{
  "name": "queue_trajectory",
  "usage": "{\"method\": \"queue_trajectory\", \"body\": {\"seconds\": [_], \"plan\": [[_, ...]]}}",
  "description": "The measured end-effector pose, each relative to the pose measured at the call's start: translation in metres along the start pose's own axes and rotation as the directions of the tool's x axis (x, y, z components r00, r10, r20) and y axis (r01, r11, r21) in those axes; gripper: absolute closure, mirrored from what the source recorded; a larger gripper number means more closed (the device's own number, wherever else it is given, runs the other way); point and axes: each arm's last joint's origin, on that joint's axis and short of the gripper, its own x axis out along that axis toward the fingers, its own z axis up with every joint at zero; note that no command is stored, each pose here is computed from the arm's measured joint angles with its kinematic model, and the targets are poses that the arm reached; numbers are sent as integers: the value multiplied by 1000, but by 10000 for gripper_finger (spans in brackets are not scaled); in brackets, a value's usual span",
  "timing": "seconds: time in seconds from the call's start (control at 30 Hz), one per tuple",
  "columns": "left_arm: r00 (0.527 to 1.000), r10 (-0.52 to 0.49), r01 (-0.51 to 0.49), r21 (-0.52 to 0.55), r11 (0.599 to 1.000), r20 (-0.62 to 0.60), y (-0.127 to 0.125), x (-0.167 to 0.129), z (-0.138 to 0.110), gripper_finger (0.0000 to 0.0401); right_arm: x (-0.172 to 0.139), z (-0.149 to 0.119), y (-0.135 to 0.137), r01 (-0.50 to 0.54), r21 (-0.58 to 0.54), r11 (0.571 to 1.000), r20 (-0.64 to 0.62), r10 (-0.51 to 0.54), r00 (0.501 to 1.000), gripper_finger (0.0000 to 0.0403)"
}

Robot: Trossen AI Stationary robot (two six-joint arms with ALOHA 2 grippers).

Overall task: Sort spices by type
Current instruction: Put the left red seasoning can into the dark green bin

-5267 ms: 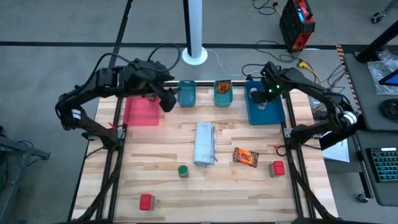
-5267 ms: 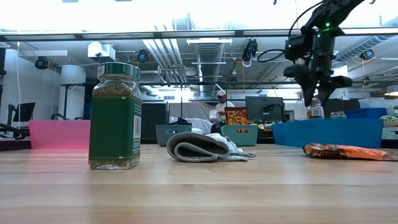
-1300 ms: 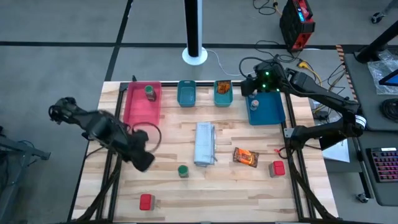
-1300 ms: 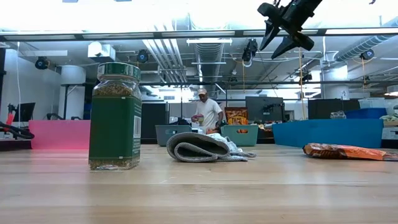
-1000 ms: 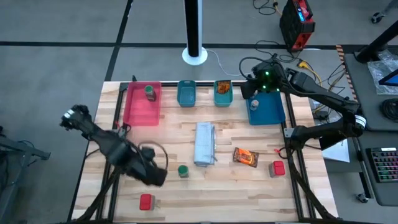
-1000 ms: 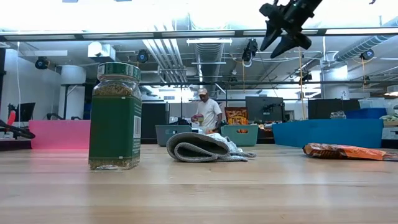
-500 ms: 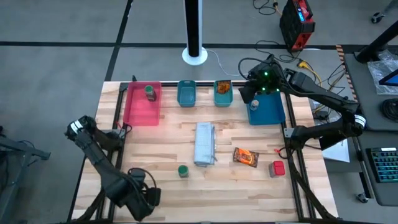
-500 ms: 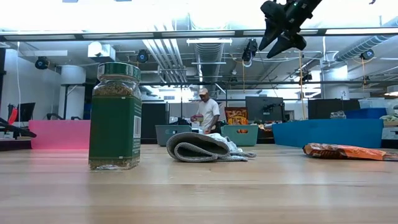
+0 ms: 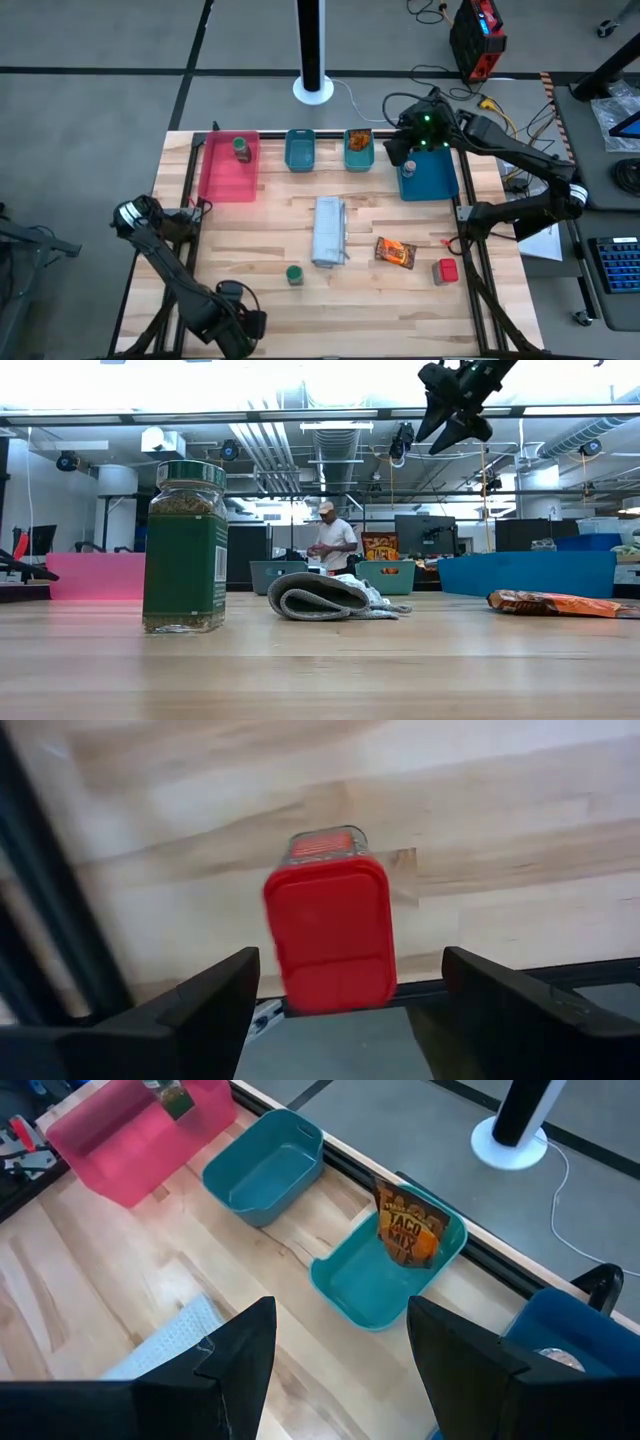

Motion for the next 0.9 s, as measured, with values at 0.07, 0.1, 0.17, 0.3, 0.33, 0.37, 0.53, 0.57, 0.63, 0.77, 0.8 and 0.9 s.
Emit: {"method": "queue_trajectory", "body": {"seconds": [0.07,0.1,0.17,0.3,0.33,0.37,0.53,0.57,0.63,0.77,0.8,0.9], "plan": [[1000,-16,16,0,1000,-15,1,11,2,104,2,0,0,2,1,1000,-7,-2,1000,188],[1000,-14,14,-1,1000,-14,2,15,3,104,3,0,0,2,1,1000,-10,-2,1000,188],[1000,5,-5,-3,1000,0,6,21,7,104,5,0,0,2,3,1000,-19,-2,1000,188],[1000,19,-19,-5,1000,14,9,29,11,104,6,-1,1,-31,32,999,-38,32,999,188],[1000,13,-12,-4,1000,8,9,31,11,104,6,-1,1,-35,39,999,-39,37,999,188],[1000,2,-2,-3,1000,-1,8,33,10,104,6,-1,1,-37,44,998,-39,39,998,188],[1000,-26,26,-1,1000,-18,8,44,12,104,6,-1,1,-35,50,998,-38,37,999,188],[1000,-24,24,-1,1000,-16,9,47,13,104,6,-1,1,-34,48,998,-38,36,999,188],[999,-28,28,13,1000,-19,10,52,15,110,6,-1,1,-34,42,999,-38,36,999,188],[998,-46,46,26,999,-35,9,56,14,141,6,-1,1,-34,37,999,-38,36,999,188],[998,-49,50,26,998,-39,9,55,14,154,6,-1,1,-34,37,999,-38,36,999,188],[997,-57,59,27,998,-53,7,51,11,205,6,-1,1,-34,35,999,-37,36,999,188]]}}
